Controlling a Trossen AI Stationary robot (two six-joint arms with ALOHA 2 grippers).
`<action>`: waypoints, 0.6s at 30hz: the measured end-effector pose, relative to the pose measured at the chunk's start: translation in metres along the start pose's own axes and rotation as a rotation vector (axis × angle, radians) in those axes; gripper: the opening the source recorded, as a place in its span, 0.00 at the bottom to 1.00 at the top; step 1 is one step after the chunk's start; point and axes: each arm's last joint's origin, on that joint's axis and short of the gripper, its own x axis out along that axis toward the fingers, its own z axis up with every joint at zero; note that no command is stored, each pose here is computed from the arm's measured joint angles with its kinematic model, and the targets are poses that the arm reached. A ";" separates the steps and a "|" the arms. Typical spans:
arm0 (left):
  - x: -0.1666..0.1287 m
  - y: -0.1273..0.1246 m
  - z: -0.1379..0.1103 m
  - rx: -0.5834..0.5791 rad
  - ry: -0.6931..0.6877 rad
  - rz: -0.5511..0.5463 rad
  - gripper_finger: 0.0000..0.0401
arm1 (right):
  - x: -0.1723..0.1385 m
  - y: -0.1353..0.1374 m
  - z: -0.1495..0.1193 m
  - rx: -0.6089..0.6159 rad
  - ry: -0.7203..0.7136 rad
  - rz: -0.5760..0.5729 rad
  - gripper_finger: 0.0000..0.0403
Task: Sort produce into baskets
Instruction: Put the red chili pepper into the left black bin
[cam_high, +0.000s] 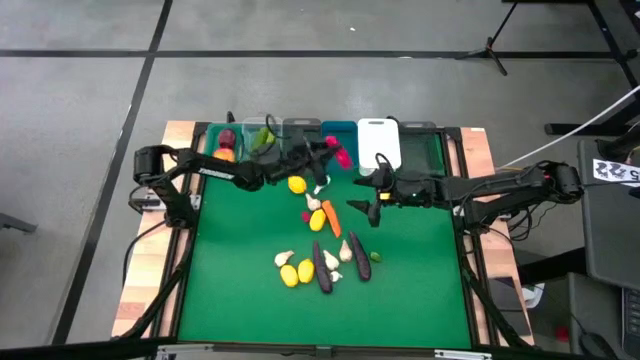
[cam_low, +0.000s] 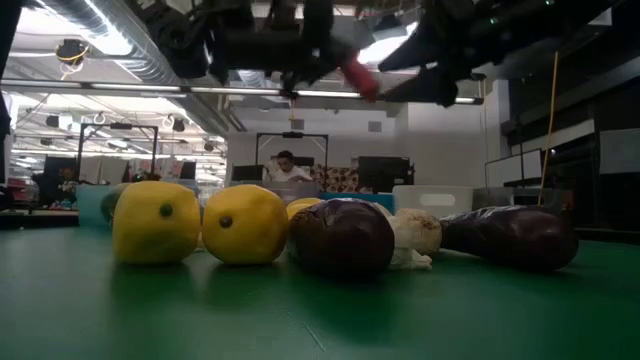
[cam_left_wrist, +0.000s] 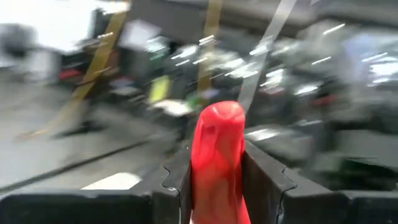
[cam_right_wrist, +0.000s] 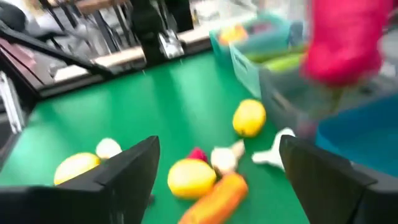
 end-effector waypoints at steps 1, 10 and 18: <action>0.000 0.007 0.000 0.014 0.030 0.067 0.26 | 0.000 -0.001 -0.002 0.007 0.023 -0.007 0.82; -0.006 0.075 -0.010 -0.005 0.263 0.512 0.27 | -0.001 -0.003 -0.009 0.027 0.096 -0.033 0.79; -0.018 0.112 -0.019 -0.070 0.427 0.686 0.28 | -0.001 -0.003 -0.009 0.028 0.096 -0.033 0.78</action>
